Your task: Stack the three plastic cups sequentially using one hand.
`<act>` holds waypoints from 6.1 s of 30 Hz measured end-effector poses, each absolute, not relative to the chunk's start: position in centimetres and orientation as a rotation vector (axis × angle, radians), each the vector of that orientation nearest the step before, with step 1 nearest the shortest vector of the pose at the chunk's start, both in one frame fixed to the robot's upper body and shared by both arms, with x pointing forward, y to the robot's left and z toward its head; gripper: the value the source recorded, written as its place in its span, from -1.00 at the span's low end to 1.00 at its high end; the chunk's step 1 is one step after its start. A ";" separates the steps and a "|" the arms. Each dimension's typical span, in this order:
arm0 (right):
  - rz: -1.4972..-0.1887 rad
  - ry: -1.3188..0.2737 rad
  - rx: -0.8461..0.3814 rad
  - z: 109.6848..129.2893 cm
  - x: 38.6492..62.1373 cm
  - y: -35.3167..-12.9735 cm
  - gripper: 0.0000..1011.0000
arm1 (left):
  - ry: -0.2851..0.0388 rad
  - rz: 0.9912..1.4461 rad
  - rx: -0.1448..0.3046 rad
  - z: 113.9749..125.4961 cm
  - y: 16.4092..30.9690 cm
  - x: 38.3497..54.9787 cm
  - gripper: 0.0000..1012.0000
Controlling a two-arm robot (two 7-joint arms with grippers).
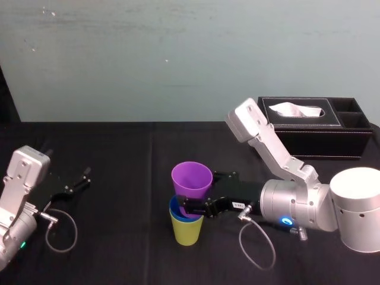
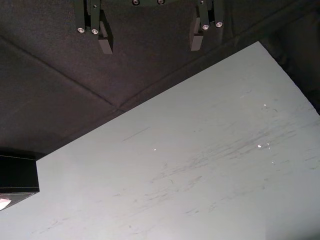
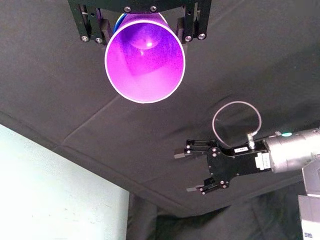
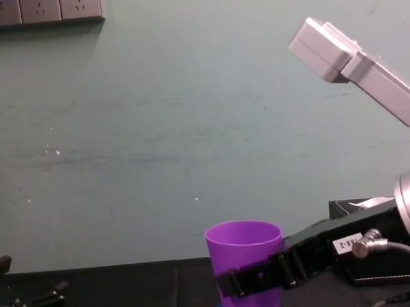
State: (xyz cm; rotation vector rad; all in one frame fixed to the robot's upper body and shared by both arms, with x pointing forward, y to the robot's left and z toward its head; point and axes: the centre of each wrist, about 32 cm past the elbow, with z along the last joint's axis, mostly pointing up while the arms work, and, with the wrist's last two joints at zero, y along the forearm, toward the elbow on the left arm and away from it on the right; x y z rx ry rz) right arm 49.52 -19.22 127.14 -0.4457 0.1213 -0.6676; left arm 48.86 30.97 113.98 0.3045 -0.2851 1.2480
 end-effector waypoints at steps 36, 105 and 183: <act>-0.664 0.119 -0.409 126.1 50.7 -18.7 0.44 | -0.285 1.248 0.304 114.0 31.0 48.9 0.98; -0.669 0.075 -0.344 124.3 50.4 -19.1 0.98 | -0.285 1.248 0.305 114.0 31.0 48.9 0.98; -1.291 0.147 -0.276 115.7 47.1 -21.9 0.98 | -0.285 1.248 0.304 114.0 31.0 48.9 0.98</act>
